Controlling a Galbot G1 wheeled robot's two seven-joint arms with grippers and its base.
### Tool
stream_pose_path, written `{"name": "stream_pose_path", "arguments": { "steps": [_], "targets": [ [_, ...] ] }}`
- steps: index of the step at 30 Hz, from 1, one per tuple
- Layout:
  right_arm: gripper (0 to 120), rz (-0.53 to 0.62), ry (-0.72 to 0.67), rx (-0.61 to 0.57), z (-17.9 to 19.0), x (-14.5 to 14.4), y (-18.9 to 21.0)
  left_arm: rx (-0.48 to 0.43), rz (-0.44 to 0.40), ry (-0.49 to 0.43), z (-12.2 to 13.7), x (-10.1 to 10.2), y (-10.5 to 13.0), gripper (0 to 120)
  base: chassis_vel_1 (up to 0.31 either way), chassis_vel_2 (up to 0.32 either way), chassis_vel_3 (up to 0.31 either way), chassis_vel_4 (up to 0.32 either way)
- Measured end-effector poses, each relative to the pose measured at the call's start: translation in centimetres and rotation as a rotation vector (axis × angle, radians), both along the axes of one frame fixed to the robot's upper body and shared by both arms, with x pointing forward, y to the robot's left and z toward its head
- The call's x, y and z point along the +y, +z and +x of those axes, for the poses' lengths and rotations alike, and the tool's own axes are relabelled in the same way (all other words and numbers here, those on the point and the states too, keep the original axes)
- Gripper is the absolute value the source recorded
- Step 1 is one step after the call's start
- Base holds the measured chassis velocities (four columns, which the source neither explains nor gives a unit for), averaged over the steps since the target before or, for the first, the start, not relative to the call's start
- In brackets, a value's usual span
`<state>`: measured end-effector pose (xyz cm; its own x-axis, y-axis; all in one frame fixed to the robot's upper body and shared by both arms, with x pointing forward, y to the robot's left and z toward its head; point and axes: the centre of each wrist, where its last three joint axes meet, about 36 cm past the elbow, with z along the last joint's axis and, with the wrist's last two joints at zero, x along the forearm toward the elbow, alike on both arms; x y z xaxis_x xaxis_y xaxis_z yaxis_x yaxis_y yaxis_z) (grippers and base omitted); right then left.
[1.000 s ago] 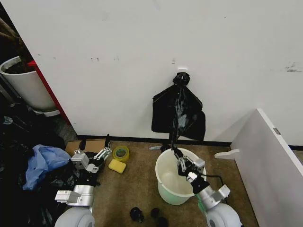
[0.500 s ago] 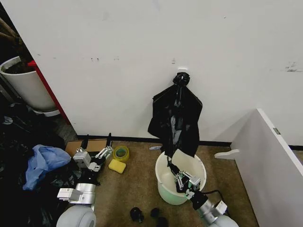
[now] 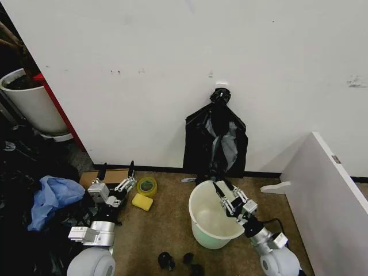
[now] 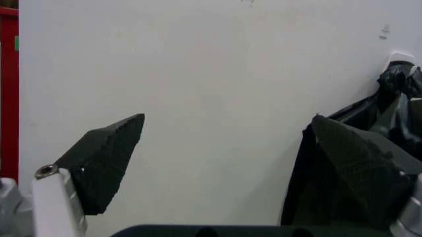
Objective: Place the garbage bag over the trash bin.
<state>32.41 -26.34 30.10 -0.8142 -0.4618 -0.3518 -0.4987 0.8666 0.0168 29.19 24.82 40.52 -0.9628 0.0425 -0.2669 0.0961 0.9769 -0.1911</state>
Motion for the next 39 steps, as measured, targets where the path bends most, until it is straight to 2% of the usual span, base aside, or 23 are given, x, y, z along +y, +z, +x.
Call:
{"name": "stream_pose_path", "arguments": {
  "steps": [3,6,9,10,14,17,19,22,26,31,33,39],
  "targets": [
    [56,0.039,-0.076,0.016,0.2,0.3,0.5,0.000,0.000,0.000,0.0,0.0,0.0,100,0.000,0.000,0.000,0.000],
    [70,0.044,-0.180,0.060,1.2,0.8,1.2,0.001,0.000,0.001,0.0,0.0,0.0,100,0.000,0.000,0.000,0.000],
    [84,-0.016,-0.211,0.071,2.6,1.4,1.1,0.004,0.001,0.002,0.0,0.0,-0.2,100,0.000,0.000,0.000,0.000],
    [84,-0.016,-0.211,0.071,2.6,1.4,1.1,0.004,0.001,0.002,0.0,0.0,-0.2,100,0.000,0.000,0.000,0.000],
    [98,-0.124,-0.250,0.085,5.0,3.1,0.5,0.010,0.005,0.002,0.0,0.1,-0.2,100,0.000,0.000,0.000,0.000],
    [100,-0.218,-0.267,0.059,7.1,4.3,0.0,0.015,0.009,0.004,-0.2,0.2,-0.2,100,0.000,0.000,0.000,0.000],
    [100,-0.239,-0.273,0.051,7.6,4.7,-0.1,0.015,0.010,0.004,-0.2,0.3,-0.2,100,0.000,0.000,0.000,0.000],
    [99,-0.299,-0.313,0.035,9.3,6.2,-0.2,0.015,0.015,0.005,-0.2,0.4,0.0,100,0.000,0.000,0.000,0.000],
    [89,-0.371,-0.391,0.027,11.1,7.4,-0.1,0.017,0.018,0.009,-0.4,0.5,0.1,100,0.000,0.000,0.000,0.000],
    [67,-0.484,-0.513,0.040,11.8,8.3,0.2,0.017,0.021,0.018,-0.5,0.7,0.2,100,0.000,0.000,0.000,0.000],
    [64,-0.495,-0.527,0.042,11.8,8.4,0.2,0.016,0.021,0.018,-0.5,0.7,0.2,100,0.000,0.000,0.000,0.000],
    [39,-0.573,-0.582,0.029,11.4,8.0,-0.4,0.015,0.015,0.017,-0.2,0.5,0.1,100,0.000,0.000,0.000,0.000]
  ]
}}
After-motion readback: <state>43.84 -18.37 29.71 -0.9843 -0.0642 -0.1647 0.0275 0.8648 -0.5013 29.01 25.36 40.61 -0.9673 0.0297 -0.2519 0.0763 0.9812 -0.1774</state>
